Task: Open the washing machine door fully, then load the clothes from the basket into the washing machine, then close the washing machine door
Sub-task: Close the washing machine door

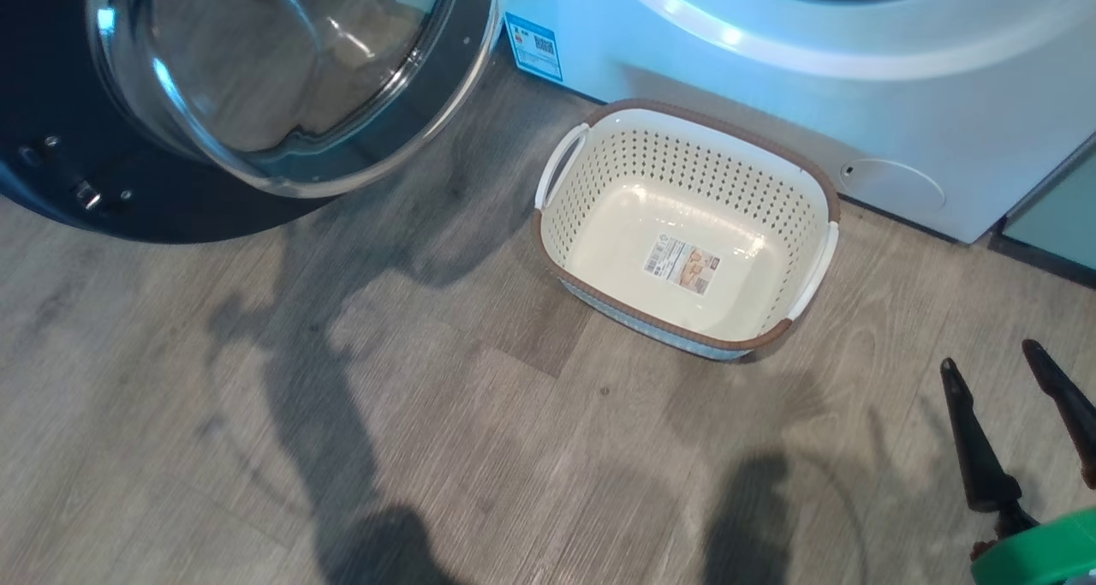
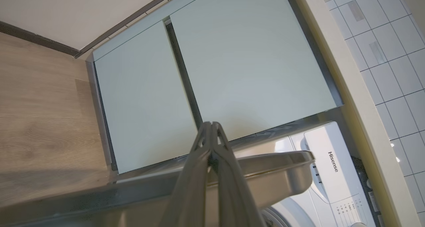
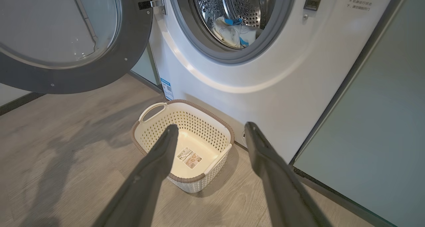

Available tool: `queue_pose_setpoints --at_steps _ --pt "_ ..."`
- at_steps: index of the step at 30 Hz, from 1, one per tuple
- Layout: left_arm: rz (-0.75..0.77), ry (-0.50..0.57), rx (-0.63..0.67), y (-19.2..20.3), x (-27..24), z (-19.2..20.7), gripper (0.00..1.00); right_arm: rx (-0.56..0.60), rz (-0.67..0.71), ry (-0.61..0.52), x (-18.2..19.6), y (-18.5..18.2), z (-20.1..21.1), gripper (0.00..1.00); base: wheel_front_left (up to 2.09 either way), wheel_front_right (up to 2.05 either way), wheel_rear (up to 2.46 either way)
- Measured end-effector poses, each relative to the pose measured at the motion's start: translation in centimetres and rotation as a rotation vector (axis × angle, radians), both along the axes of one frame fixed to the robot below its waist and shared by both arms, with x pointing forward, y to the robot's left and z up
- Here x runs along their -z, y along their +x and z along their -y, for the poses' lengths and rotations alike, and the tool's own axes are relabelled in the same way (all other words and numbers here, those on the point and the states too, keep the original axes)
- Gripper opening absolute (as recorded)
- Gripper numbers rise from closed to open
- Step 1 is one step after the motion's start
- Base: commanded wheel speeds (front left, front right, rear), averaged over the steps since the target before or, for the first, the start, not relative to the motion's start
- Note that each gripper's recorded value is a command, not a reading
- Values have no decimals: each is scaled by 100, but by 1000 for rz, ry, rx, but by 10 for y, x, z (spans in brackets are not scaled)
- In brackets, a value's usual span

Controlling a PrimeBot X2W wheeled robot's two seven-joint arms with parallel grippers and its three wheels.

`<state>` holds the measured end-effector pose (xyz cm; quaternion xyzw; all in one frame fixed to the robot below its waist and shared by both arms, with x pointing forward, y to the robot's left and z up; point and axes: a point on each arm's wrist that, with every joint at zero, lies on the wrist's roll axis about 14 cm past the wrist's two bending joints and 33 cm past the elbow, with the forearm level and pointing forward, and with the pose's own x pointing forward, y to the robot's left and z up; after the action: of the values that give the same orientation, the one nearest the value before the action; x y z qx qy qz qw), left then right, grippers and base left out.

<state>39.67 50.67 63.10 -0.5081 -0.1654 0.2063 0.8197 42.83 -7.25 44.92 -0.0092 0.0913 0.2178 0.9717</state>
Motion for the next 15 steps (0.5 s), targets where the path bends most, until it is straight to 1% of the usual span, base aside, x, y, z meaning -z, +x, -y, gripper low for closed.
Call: queue_pose_setpoints --at_steps 5,15 --pt "-53 5 2 5 14 1 0 0 1 2 2 7 -1 100 0 0 0" --pt "-84 1 33 6 19 4 0 -4 2 1 2 9 -2 100 0 0 0"
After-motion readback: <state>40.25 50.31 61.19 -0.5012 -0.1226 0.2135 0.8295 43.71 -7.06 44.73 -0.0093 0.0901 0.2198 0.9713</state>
